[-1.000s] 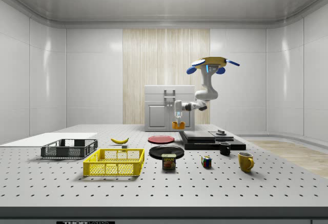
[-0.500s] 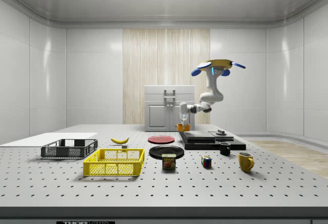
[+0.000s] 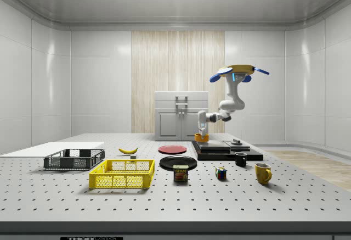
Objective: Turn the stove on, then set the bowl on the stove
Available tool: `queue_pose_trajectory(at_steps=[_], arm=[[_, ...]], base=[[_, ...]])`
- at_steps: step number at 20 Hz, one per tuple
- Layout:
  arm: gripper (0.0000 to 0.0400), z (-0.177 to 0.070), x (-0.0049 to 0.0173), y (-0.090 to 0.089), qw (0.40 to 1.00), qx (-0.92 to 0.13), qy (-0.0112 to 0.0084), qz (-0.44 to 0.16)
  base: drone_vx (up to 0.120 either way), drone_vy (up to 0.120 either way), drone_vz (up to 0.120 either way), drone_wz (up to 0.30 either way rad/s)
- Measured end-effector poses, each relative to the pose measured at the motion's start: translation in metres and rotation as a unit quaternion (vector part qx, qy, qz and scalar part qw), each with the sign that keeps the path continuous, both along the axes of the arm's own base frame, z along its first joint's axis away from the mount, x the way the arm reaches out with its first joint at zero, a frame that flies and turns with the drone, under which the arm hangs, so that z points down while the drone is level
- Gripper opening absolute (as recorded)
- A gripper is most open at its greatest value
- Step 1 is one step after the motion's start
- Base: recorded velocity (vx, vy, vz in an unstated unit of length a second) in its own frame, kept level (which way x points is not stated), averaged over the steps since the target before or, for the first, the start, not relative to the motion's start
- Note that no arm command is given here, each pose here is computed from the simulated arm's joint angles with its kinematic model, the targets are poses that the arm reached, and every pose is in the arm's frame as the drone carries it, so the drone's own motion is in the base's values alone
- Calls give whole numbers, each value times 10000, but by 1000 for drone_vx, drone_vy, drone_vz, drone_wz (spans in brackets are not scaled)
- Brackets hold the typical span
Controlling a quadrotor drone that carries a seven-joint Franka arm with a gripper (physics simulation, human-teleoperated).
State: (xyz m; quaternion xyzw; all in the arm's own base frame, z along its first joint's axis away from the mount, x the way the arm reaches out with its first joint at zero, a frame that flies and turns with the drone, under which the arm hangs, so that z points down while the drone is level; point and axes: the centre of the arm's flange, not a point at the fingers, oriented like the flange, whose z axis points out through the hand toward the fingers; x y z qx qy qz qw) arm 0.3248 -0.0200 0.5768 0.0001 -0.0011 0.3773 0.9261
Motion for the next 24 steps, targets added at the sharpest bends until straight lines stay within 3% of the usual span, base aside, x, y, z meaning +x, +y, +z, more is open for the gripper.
queue_pose_trajectory(at_steps=[14, 22, 24], arm=[[102, 0, 0, 0, 10000, 0, 0, 0], [102, 146, 0, 0, 10000, 0, 0, -16], [219, 180, 0, 0, 10000, 0, 0, 1]], base=[[-120, 0, 0, 0], [0, 0, 0, 0], [0, 0, 0, 0]])
